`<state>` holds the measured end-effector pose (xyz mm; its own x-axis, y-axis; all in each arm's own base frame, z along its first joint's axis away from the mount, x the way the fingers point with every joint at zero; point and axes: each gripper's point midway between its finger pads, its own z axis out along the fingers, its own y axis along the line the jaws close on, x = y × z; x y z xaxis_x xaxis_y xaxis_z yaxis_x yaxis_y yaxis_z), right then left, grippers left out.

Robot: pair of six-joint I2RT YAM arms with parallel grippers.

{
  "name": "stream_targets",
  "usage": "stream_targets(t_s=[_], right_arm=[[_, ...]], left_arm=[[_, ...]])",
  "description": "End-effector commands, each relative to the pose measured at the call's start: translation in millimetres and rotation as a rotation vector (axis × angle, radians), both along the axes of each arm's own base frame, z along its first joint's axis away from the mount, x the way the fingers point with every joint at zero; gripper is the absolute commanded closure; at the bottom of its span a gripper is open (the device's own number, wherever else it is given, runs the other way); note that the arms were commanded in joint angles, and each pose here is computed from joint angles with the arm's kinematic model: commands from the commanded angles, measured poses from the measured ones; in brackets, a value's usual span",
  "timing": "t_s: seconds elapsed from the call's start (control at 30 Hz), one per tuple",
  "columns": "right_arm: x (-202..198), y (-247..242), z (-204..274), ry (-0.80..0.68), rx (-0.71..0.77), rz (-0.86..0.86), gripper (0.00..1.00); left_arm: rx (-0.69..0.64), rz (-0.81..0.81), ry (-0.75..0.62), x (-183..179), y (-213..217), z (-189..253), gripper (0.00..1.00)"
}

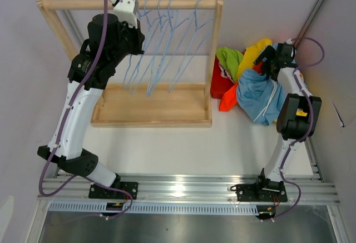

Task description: Remove the shorts from the hanger

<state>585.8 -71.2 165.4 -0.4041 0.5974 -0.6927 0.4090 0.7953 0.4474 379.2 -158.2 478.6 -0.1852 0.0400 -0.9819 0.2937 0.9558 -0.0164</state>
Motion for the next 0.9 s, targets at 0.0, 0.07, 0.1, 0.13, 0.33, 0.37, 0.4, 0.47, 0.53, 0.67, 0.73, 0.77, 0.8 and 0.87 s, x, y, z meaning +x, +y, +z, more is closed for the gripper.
stream_targets(t_s=[0.0,0.07,0.1,0.13,0.33,0.37,0.4,0.47,0.53,0.67,0.73,0.77,0.8,0.87], right_arm=[[-36.1,6.2,132.6,-0.321,0.008,-0.023,0.01],[-54.0,9.2,120.0,-0.298,0.032,-0.032,0.01],[-61.5,11.2,122.2,-0.302,0.042,-0.035,0.00],[-74.0,15.6,138.4,-0.332,0.039,-0.028,0.01],[-128.1,35.5,138.1,-0.317,0.029,0.012,0.01],[-142.0,39.2,150.7,-0.340,0.024,0.019,0.01],[-151.5,42.7,146.6,-0.333,0.024,0.024,0.01],[-168.1,55.1,154.9,-0.358,0.022,0.062,0.01],[-193.3,69.3,171.1,-0.417,0.011,0.103,0.00],[-238.6,104.8,198.8,-0.518,-0.025,0.213,0.00],[-266.3,113.8,214.2,-0.569,-0.030,0.254,0.01],[-276.7,120.7,219.2,-0.587,-0.026,0.284,0.01],[-288.7,131.5,225.4,-0.608,-0.019,0.326,0.01],[-321.0,135.5,237.7,-0.667,-0.003,0.338,0.00]], left_arm=[[-0.041,0.008,-0.026,-1.7,1.7,15.6,1.00],[-0.046,0.033,-0.002,-0.3,4.2,7.6,1.00],[-0.044,0.040,0.013,-1.4,5.7,1.3,1.00],[-0.041,0.047,0.020,-1.4,6.8,-2.3,1.00],[-0.007,0.092,0.090,-2.8,14.9,-40.0,0.72],[-0.011,0.093,0.082,-5.8,16.6,-37.5,0.65],[-0.005,0.095,0.095,-6.4,17.1,-43.9,0.46],[-0.018,0.103,0.087,-13.7,21.4,-38.1,0.35],[-0.026,0.109,0.082,-21.9,26.0,-34.4,0.22],[-0.047,0.120,0.075,-53.5,41.3,-31.4,0.11],[-0.064,0.111,0.067,-79.0,51.3,-31.9,0.01],[-0.078,0.101,0.059,-89.1,53.8,-30.6,0.01],[-0.118,0.087,0.013,-112.5,61.9,-16.6,0.01],[-0.158,0.035,0.034,-134.4,59.5,-29.0,0.01]])
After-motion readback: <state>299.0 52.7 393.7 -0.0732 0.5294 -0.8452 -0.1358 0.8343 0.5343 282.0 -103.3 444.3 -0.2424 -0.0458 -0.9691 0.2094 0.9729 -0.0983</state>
